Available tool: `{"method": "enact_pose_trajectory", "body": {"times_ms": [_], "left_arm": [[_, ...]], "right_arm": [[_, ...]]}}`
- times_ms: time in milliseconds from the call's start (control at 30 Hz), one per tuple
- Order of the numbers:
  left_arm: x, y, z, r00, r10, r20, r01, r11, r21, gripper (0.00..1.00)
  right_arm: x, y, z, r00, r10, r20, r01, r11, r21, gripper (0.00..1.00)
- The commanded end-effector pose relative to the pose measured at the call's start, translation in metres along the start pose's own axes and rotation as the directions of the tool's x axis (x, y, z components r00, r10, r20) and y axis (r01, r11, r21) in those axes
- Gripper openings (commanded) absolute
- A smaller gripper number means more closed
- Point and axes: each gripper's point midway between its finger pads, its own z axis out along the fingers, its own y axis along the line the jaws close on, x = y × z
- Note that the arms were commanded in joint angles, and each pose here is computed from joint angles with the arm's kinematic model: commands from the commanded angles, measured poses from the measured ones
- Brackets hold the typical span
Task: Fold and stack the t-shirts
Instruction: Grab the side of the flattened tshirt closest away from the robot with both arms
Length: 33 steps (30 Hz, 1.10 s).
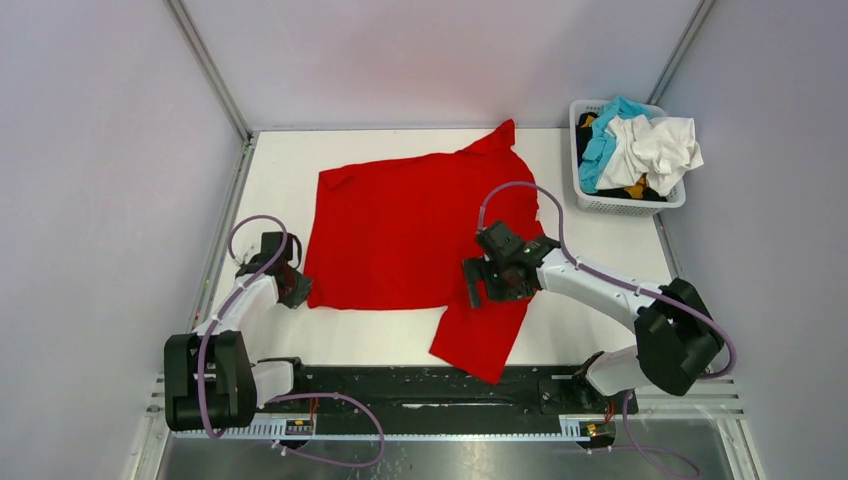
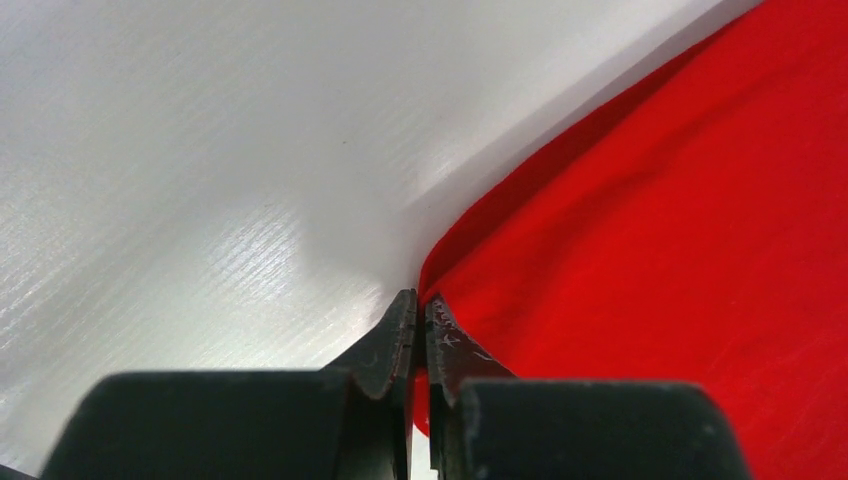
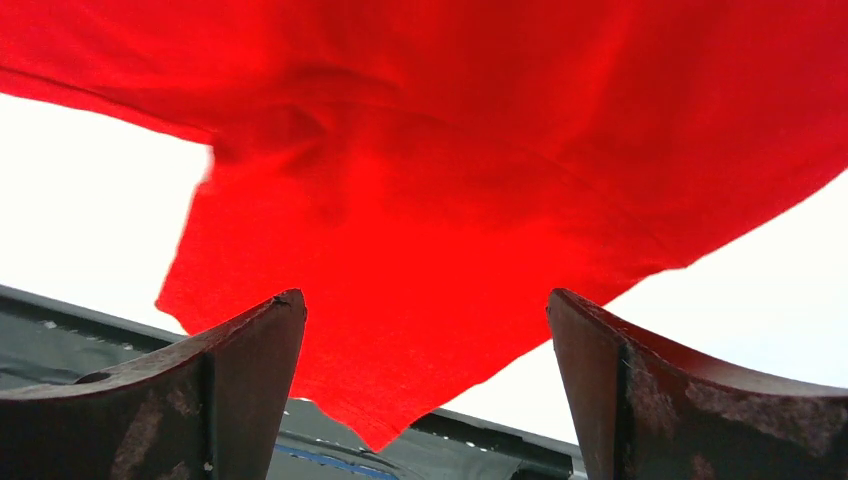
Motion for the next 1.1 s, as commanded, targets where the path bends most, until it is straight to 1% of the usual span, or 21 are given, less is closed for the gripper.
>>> {"method": "enact_pose_trajectory", "body": {"times_ms": [0,100,233,333,500,600,700,800,867,967,1067], "left_arm": [[0.003,0.003,0.001,1.0,0.008,-0.003,-0.008,1.0,0.003,0.0],[0.005,0.004,0.002,1.0,0.012,-0.008,-0.012,1.0,0.0,0.0],[0.009,0.004,0.004,1.0,0.012,-0.022,-0.012,1.0,0.011,0.0],[0.012,0.002,0.004,1.0,0.006,-0.029,-0.005,0.999,0.034,0.0],[0.016,0.002,0.004,0.999,-0.002,-0.037,0.003,0.999,0.047,0.0],[0.017,0.0,0.003,0.999,0.003,-0.042,-0.001,0.998,0.055,0.0],[0.019,-0.001,0.001,0.999,0.009,-0.047,-0.006,0.998,0.066,0.0],[0.018,0.001,0.0,0.999,0.011,-0.042,-0.008,0.999,0.053,0.0],[0.018,0.002,-0.001,0.999,0.014,-0.039,-0.011,0.998,0.054,0.0],[0.019,0.003,-0.003,0.999,0.016,-0.041,-0.014,0.998,0.06,0.0],[0.02,0.003,-0.005,0.999,0.019,-0.042,-0.016,0.998,0.066,0.0]], "right_arm": [[0.022,-0.005,0.015,0.994,0.068,-0.083,-0.067,0.998,0.02,0.99],[0.024,-0.006,0.032,0.99,0.083,-0.112,-0.079,0.996,0.041,0.99],[0.03,-0.021,0.049,0.973,0.173,-0.153,-0.16,0.983,0.094,1.0],[0.029,-0.04,0.054,0.958,0.235,-0.163,-0.217,0.969,0.118,0.99],[0.019,-0.062,0.055,0.95,0.268,-0.162,-0.25,0.96,0.124,1.0],[0.011,-0.061,0.048,0.96,0.237,-0.147,-0.226,0.97,0.089,0.99],[0.008,-0.054,0.031,0.976,0.182,-0.121,-0.178,0.983,0.044,0.99],[0.016,-0.054,0.008,0.992,0.093,-0.088,-0.085,0.992,0.09,0.99],[0.028,-0.053,-0.005,0.995,0.036,-0.093,-0.024,0.992,0.125,1.0],[0.062,-0.049,-0.017,0.989,0.022,-0.148,-0.001,0.99,0.141,0.97],[0.099,-0.035,-0.023,0.975,0.004,-0.223,0.015,0.996,0.084,0.94]]}}
